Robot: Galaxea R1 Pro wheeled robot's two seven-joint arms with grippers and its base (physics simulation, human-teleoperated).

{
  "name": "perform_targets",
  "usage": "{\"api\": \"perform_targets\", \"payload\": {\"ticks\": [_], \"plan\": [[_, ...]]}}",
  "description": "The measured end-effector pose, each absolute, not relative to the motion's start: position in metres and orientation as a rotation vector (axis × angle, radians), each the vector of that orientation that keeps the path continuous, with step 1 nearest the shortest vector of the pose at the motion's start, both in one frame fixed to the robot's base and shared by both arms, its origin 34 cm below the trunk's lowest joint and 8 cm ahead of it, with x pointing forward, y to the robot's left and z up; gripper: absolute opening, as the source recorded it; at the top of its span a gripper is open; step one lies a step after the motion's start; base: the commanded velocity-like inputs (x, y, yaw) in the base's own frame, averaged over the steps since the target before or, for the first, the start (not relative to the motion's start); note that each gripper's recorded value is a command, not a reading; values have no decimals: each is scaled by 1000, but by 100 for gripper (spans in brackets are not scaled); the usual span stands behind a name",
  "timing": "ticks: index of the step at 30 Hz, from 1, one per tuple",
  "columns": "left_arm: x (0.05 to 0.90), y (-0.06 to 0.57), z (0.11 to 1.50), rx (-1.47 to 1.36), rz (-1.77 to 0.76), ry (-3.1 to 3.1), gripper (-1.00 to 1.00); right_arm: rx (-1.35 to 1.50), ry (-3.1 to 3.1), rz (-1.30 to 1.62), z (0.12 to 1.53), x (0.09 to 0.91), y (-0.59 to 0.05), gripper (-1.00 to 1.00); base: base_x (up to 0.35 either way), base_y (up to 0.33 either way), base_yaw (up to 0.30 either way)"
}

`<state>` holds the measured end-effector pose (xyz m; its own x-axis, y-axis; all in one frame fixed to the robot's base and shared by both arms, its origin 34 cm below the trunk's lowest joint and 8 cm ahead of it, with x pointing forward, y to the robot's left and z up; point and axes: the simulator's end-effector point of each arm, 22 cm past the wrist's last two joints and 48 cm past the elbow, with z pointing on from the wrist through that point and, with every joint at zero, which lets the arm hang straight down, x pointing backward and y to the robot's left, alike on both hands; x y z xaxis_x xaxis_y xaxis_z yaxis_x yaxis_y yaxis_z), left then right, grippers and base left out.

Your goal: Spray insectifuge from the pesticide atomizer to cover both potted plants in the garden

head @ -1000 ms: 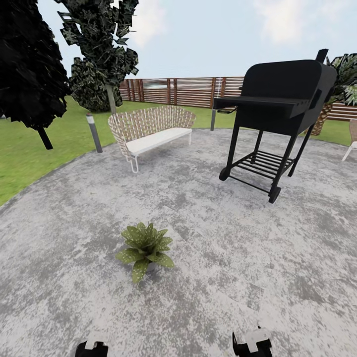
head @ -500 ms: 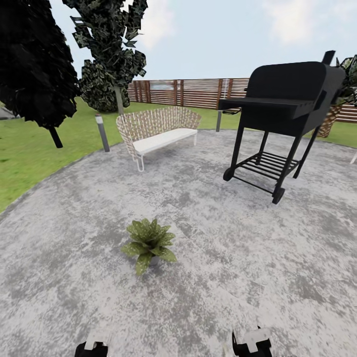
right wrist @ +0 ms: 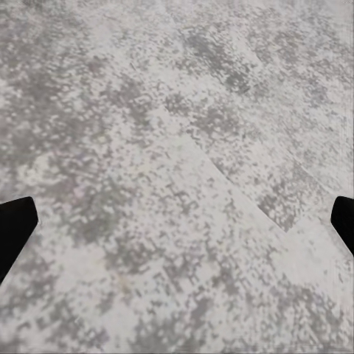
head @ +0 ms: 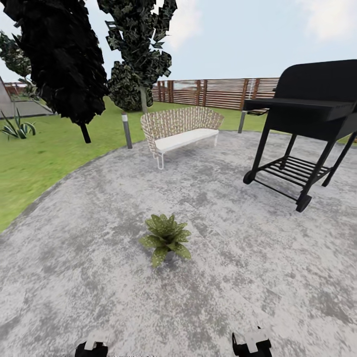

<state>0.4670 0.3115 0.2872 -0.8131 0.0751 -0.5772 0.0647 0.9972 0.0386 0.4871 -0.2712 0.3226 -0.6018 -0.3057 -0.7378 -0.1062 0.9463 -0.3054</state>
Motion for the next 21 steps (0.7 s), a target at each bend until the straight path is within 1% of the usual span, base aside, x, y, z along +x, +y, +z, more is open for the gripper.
{"api": "perform_targets", "payload": {"ticks": [21], "plan": [[468, 318, 288, 37, 30, 2519, -100, -285, 2211, -296, 323, 488, -274, 100, 0, 0, 278]]}}
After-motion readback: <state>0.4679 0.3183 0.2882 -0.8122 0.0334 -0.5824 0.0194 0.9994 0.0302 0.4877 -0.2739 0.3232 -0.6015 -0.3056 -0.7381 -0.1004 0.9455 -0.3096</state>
